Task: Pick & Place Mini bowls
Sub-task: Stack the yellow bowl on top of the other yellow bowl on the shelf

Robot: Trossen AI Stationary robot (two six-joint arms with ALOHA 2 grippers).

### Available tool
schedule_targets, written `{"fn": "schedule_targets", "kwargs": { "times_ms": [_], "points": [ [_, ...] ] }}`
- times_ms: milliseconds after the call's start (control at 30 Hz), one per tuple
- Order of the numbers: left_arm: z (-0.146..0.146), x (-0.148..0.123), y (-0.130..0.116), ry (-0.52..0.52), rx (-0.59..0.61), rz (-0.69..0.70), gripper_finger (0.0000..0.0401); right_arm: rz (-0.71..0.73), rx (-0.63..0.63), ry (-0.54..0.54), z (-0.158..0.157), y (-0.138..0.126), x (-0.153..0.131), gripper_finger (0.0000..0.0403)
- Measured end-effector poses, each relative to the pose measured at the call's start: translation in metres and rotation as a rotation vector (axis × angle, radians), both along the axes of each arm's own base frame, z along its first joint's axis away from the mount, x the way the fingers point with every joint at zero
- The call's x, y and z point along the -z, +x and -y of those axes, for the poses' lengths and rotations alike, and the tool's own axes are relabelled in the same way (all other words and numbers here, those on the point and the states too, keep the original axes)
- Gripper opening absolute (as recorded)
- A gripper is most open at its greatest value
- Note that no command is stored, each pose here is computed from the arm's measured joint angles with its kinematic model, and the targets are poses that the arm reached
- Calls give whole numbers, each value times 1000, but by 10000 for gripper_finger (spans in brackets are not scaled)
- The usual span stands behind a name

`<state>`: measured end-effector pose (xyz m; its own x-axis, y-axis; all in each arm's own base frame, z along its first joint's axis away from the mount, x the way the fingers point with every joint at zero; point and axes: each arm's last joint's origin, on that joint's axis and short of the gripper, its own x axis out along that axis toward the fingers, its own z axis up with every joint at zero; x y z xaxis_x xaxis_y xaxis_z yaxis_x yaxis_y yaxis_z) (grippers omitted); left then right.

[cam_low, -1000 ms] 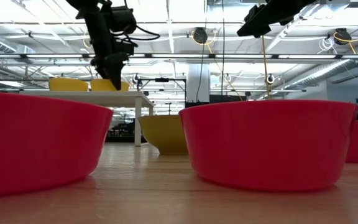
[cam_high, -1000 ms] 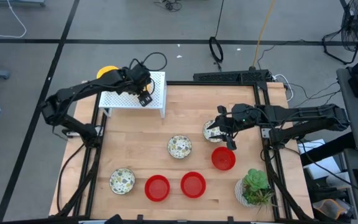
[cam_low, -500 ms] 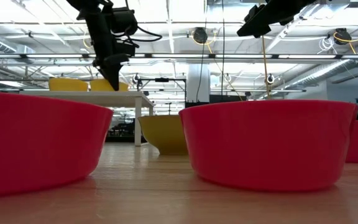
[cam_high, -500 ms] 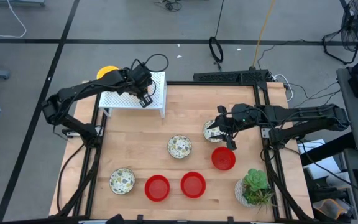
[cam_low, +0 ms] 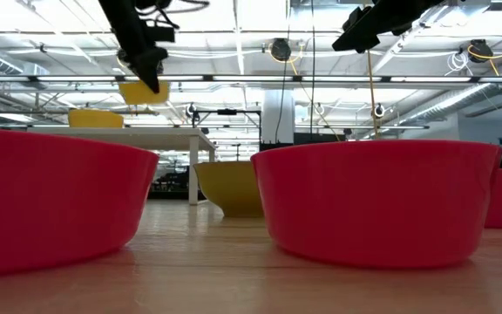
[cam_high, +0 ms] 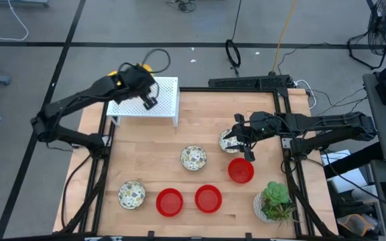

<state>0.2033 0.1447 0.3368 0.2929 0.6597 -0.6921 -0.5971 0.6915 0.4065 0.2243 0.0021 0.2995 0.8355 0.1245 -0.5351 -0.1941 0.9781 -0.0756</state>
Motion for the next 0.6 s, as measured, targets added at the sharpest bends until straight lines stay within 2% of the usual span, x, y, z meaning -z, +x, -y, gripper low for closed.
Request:
{"fn": "schedule_targets", "kwargs": {
  "times_ms": [100,233,333,467,600],
  "points": [
    [1,-13,-14,101,-105,14,7,0,-1,-1,0,0,0,169],
    [-4,-20,-33,141,-236,32,12,0,-2,-2,0,0,0,169],
    [-10,-17,-46,102,-320,11,20,-1,1,1,0,0,0,169],
    [-18,-7,-60,-4,-408,-47,12,-3,2,2,0,0,1,169],
    [-23,-1,-65,-128,-411,-1,8,-19,-3,-5,0,-1,8,169]
  ]
}}
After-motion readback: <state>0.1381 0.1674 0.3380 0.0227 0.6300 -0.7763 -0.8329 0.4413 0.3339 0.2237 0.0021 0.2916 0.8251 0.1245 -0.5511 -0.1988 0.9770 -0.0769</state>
